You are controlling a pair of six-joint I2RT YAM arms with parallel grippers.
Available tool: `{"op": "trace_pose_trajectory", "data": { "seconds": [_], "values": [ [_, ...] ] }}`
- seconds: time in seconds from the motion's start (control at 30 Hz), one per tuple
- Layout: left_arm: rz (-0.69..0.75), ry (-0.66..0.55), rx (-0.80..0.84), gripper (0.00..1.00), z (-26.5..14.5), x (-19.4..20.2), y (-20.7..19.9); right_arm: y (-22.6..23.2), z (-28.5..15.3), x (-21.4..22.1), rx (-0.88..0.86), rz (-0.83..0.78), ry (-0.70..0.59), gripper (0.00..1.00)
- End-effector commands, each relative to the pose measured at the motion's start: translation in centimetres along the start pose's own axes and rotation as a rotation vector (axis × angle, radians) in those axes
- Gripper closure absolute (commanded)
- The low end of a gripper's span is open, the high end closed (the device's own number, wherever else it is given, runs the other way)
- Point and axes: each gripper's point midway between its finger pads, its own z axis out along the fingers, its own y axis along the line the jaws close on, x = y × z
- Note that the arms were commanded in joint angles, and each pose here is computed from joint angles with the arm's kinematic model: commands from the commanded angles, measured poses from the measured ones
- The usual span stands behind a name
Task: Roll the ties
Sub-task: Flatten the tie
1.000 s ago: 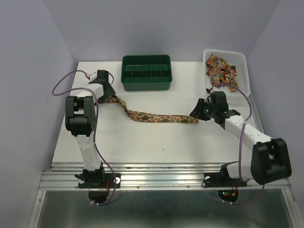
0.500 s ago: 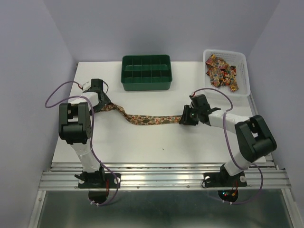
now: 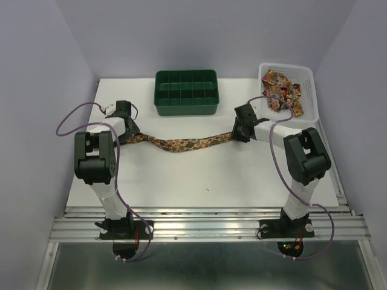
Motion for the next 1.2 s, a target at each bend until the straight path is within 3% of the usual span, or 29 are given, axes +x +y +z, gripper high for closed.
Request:
{"op": "trace_pose_trajectory", "data": {
  "seconds": [0.0, 0.2, 0.43, 0.8, 1.0, 1.17],
  "values": [
    [0.076, 0.036, -0.071, 0.01, -1.5, 0.7, 3.1, -3.7, -0.6, -0.1, 0.157, 0.011, 0.016, 0.62],
    [-0.015, -0.068, 0.059, 0.01, -5.8, -1.0, 3.1, 0.7, -4.0, -3.3, -0.121, -0.09, -0.04, 0.63],
    [-0.209, -0.137, 0.153, 0.01, -7.8, -2.8, 5.4, 2.3, -6.6, -3.5, -0.26, -0.158, -0.091, 0.6],
    [-0.326, -0.111, 0.173, 0.01, -3.9, -4.1, 3.9, 2.4, -1.5, -3.8, -0.189, -0.155, -0.037, 0.61],
    [-0.285, 0.021, 0.05, 0.01, 0.8, -1.2, 4.2, -1.3, 2.5, -3.1, -0.033, -0.103, 0.064, 0.65],
    [-0.27, 0.052, 0.0, 0.01, 2.4, 0.0, 4.8, -4.4, 3.3, -2.7, 0.06, -0.052, 0.089, 0.65]
  ]
}}
